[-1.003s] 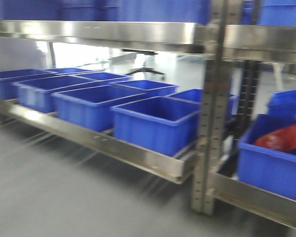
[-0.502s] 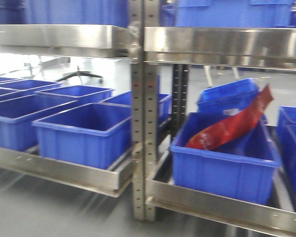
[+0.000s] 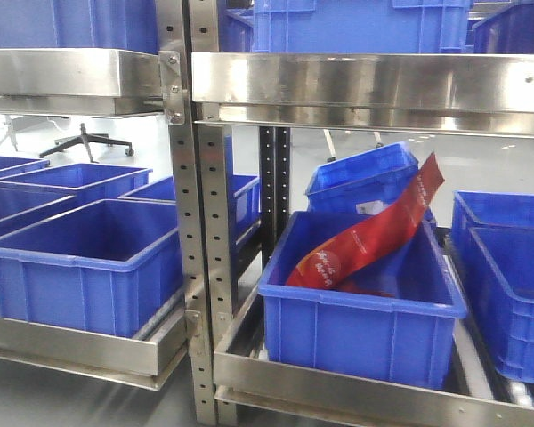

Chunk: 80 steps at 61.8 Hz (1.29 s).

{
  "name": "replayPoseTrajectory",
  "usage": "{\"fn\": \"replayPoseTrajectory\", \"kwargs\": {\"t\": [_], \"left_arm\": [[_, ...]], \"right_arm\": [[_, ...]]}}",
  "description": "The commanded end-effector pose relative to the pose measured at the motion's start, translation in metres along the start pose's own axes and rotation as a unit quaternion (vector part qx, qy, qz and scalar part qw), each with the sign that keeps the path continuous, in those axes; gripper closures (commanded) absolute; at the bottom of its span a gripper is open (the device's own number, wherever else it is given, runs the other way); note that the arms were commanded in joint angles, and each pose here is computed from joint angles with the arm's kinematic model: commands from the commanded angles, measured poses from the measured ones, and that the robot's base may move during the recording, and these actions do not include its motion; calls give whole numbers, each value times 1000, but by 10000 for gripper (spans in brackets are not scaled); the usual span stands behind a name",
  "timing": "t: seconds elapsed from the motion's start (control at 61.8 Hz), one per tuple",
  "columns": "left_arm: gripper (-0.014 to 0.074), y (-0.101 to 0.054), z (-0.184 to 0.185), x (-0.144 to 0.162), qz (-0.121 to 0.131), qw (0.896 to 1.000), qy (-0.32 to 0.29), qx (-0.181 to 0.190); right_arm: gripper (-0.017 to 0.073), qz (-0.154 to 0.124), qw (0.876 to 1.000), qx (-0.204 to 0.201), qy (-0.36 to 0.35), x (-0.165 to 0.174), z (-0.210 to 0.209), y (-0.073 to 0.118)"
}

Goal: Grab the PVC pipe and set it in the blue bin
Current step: 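Drive the base away from the table toward the blue bin shelving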

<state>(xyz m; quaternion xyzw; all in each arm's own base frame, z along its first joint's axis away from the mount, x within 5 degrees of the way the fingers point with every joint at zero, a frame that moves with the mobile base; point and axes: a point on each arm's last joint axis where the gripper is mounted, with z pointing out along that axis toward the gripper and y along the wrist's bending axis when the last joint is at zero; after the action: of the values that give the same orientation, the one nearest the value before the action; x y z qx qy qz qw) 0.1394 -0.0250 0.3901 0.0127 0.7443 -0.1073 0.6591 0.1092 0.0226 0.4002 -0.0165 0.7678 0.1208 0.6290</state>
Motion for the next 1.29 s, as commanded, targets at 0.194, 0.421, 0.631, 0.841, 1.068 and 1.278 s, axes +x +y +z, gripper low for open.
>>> {"fn": "replayPoseTrajectory", "kwargs": {"t": [0.194, 0.421, 0.631, 0.841, 1.068, 1.278], "left_arm": [[704, 0, -1, -4, -2, 1000, -17, 1], [704, 0, -1, -4, -2, 1000, -18, 2], [704, 0, -1, -4, -2, 1000, -18, 2], [704, 0, -1, -4, -2, 1000, -19, 2], [704, 0, -1, -4, -2, 1000, -19, 2], [704, 0, -1, -4, -2, 1000, -19, 2]], "right_arm": [[727, -7, 1000, 1, -17, -3, -2, 0], [727, -7, 1000, 1, -17, -3, -2, 0], [727, -7, 1000, 1, -17, -3, -2, 0], [727, -7, 1000, 1, -17, -3, -2, 0], [727, -7, 1000, 1, -17, -3, -2, 0], [727, -7, 1000, 1, -17, -3, -2, 0]]}}
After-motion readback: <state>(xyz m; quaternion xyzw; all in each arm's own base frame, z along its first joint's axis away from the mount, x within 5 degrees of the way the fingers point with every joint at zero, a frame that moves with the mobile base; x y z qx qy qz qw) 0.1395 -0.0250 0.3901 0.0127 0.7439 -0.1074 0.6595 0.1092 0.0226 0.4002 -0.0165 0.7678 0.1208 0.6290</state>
